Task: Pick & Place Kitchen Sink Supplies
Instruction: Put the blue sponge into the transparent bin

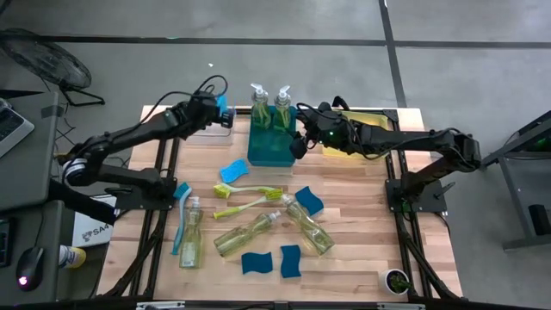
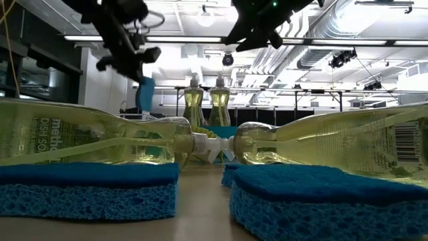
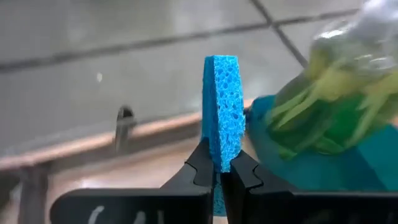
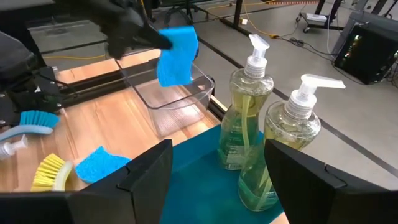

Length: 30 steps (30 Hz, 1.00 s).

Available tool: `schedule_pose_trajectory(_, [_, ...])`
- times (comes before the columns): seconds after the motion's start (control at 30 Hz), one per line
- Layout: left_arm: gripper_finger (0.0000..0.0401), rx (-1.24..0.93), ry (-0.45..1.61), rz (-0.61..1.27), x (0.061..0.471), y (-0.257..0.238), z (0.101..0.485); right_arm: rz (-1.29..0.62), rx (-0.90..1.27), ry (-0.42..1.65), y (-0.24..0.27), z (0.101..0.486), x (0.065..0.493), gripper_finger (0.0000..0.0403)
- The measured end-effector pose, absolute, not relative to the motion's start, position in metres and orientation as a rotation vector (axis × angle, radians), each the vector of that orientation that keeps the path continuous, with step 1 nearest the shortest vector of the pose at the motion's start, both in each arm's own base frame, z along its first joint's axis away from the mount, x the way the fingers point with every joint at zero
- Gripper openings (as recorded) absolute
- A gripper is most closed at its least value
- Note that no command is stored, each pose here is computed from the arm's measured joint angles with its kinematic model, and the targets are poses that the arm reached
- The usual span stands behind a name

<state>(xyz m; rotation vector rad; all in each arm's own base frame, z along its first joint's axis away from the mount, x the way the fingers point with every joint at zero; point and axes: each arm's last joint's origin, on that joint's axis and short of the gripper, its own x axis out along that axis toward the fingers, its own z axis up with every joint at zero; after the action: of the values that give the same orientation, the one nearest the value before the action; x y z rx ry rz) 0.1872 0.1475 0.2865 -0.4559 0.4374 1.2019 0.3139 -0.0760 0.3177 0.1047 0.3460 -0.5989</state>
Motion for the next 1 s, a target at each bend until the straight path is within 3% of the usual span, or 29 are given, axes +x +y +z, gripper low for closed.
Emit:
schedule_pose_trajectory(0.3, [0.0001, -0.718, 0.502, 1.186, 0.177, 0.189, 0.258, -0.6, 0.128, 0.351, -0.076, 0.317, 0.314, 0.0248])
schedule_pose_trajectory(0.57, [0.0005, -0.752, 0.589, 1.161, 0.186, 0.199, 0.237, -0.6, 0.127, 0.358, -0.076, 0.316, 0.313, 0.0248])
schedule_pose_trajectory(1.0, [0.0054, -0.818, 0.63, 1.168, 0.187, 0.199, 0.228, -0.6, 0.127, 0.359, -0.076, 0.316, 0.313, 0.0248])
